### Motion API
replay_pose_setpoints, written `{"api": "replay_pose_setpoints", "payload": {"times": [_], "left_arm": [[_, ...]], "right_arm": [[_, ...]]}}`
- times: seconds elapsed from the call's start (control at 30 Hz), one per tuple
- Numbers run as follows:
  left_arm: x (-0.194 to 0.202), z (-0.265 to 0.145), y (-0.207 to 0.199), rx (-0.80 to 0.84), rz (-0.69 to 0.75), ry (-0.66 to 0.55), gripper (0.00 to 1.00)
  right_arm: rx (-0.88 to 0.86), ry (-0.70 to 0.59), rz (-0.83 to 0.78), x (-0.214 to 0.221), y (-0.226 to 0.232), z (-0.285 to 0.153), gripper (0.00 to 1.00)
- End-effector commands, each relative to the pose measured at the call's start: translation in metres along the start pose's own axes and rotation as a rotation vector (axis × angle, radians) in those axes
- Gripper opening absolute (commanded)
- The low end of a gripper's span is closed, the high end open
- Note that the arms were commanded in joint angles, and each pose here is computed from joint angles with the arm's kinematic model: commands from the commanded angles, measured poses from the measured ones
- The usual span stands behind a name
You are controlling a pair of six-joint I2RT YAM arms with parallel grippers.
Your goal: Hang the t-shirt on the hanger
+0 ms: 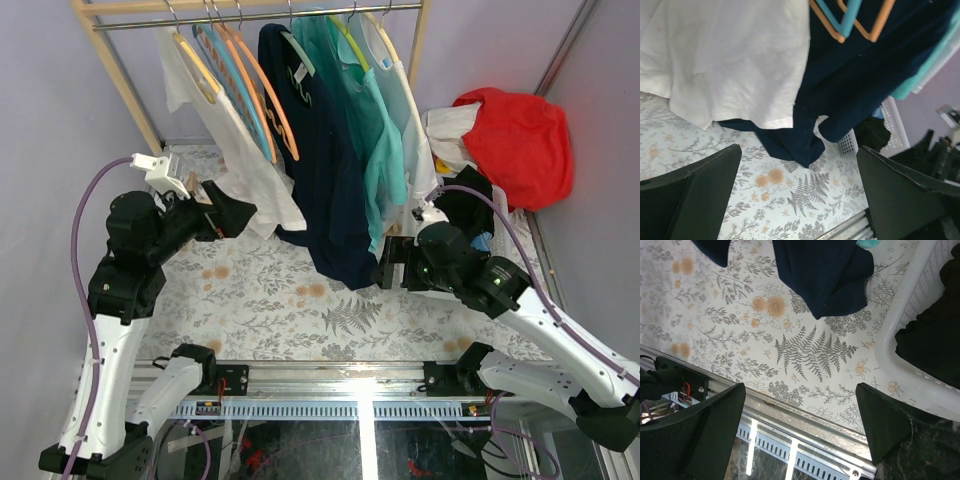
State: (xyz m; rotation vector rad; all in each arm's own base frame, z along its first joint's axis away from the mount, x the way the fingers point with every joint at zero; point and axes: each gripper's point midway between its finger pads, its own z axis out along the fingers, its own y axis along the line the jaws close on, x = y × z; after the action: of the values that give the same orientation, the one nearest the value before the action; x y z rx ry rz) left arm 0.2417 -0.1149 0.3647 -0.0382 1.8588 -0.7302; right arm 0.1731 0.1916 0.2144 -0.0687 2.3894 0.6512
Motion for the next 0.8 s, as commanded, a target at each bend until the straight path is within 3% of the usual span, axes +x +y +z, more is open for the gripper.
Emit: {"api": "replay_pose_setpoints", "payload": {"times": [0.0, 0.43, 0.77], "left_arm": [[0.005, -0.008, -0.031, 0.169, 0.002, 0.020, 1.00], [0.042, -0.006, -0.010, 0.130, -0.035, 0.071, 1.00], [0.063, -0.010, 0.023, 0.013, -0.048, -0.007, 1.00]], "right_arm": [[0.020, -0.048, -0.027, -0.013, -0.002, 0.004, 0.99], [0.035, -0.024, -0.073, -0.001, -0.012, 0.011, 0.99], [-0.007, -0.201, -0.045, -0.010, -0.024, -0.016, 0.99]]}}
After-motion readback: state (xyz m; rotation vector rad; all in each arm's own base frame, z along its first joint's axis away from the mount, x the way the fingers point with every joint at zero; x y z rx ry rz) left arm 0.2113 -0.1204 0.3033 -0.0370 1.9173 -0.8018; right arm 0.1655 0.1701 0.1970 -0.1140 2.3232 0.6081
